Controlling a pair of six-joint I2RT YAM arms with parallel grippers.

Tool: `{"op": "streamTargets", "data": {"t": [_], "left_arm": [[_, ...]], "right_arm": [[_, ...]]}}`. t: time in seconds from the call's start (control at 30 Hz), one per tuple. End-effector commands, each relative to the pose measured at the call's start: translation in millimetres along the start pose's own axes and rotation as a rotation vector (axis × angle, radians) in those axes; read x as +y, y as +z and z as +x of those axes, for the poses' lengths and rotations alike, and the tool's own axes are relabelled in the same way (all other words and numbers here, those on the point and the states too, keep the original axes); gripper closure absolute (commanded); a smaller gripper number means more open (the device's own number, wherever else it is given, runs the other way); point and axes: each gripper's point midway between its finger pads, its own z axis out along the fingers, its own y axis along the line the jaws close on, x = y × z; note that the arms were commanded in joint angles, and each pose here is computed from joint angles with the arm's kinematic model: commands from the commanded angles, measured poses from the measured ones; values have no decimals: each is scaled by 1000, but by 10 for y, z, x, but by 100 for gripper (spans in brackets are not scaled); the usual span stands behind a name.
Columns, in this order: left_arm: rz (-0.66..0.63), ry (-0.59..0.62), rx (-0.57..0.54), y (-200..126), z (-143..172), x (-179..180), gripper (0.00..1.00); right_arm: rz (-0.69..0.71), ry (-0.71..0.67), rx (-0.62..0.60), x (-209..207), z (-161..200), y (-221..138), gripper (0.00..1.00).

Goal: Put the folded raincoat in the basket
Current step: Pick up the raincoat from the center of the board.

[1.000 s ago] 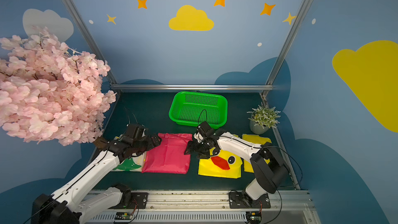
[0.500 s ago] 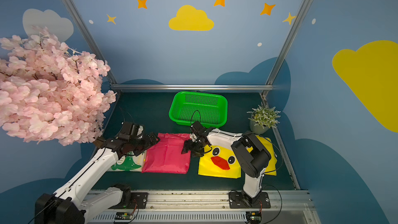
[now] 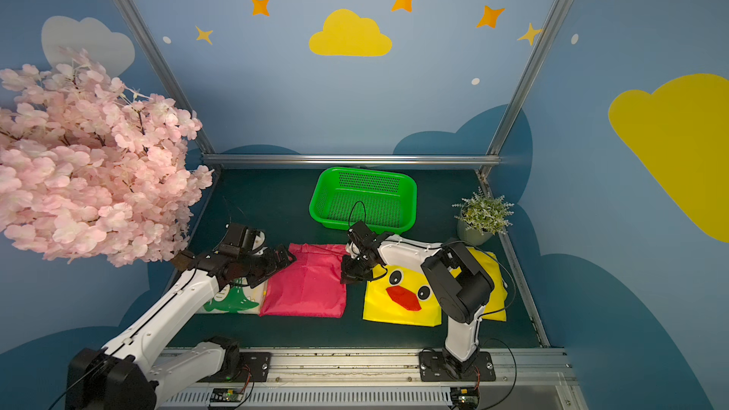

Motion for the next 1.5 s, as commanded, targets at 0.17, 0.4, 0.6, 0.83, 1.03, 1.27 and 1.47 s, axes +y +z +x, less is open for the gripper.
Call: {"op": "streamTargets", "data": {"t": [0.17, 0.4, 0.6, 0.83, 1.03, 1.27, 1.47], "left_arm": [[-10, -5, 112, 161, 205, 82, 0], [-45, -1, 188, 403, 355, 156, 0], [-86, -12, 225, 588, 464, 276, 0], [-94, -37, 259, 730, 582, 396, 1], [-3, -50, 233, 759, 585, 292, 42], [20, -51, 194, 588, 589, 258, 98], [67, -62, 117, 263, 564, 159, 98]], "right_arm": [[65, 34, -23, -415, 227, -291, 100], [56, 50, -16, -522, 284, -347, 100], [36, 41, 3, -453, 260, -301, 100], [30, 24, 17, -413, 270, -281, 100], [28, 19, 32, -403, 304, -257, 100], [17, 3, 50, -330, 353, -242, 100], [-3, -32, 45, -146, 414, -354, 100]]}}
